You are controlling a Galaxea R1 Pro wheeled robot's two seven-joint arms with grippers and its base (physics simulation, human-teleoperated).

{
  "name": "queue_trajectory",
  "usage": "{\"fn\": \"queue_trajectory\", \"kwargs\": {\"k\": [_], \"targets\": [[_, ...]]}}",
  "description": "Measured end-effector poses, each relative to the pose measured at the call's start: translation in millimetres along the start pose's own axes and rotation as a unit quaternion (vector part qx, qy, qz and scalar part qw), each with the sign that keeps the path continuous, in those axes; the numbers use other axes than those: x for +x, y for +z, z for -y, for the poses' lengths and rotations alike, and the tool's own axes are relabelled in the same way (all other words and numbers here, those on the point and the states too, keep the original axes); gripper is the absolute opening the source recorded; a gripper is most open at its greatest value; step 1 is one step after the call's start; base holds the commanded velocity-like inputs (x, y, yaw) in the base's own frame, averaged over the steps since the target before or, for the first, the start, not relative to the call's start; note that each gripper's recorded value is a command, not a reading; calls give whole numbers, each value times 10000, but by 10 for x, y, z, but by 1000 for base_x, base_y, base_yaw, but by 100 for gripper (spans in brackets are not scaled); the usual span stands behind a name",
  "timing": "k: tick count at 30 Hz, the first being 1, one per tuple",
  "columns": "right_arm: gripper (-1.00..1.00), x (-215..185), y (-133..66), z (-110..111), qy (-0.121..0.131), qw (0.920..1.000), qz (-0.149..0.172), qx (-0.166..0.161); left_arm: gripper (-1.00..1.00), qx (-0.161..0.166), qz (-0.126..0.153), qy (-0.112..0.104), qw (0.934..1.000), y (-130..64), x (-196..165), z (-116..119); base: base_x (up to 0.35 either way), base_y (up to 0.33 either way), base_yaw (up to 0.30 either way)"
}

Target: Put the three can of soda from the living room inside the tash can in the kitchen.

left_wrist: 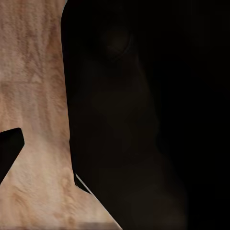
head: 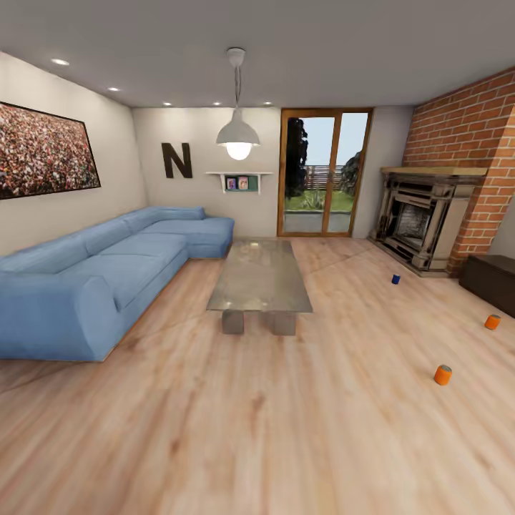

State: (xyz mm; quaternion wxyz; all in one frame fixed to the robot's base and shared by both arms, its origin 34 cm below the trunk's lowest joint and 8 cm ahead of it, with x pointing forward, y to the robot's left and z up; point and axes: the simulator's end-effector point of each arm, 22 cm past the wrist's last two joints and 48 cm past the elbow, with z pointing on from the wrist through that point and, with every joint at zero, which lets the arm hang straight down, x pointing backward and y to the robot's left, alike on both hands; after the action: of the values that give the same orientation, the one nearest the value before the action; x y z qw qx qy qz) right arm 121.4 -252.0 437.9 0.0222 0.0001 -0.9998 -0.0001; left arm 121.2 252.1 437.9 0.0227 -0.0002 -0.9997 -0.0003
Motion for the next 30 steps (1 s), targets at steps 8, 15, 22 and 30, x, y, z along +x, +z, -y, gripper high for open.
{"fn": "queue_trajectory", "kwargs": {"k": [8, 15, 22, 30], "targets": [[100, -31, -2, 146, -66, 9999, 47, 83, 100, -65, -55, 17, 10000, -1, 63, -84, 0, 0, 0], [100, -31, -2, 146, -66, 9999, 47, 83, 100, -65, -55, 17, 10000, -1, 63, -84, 0, 0, 0], [100, -31, -2, 146, -66, 9999, 47, 83, 100, -65, -55, 17, 10000, -1, 63, -84, 0, 0, 0], [100, -16, -1, 101, 13, 10000, 24, 58, 100, -2, -59, 37, 10000, -1, 62, -9, -6, 9, -120]]}}
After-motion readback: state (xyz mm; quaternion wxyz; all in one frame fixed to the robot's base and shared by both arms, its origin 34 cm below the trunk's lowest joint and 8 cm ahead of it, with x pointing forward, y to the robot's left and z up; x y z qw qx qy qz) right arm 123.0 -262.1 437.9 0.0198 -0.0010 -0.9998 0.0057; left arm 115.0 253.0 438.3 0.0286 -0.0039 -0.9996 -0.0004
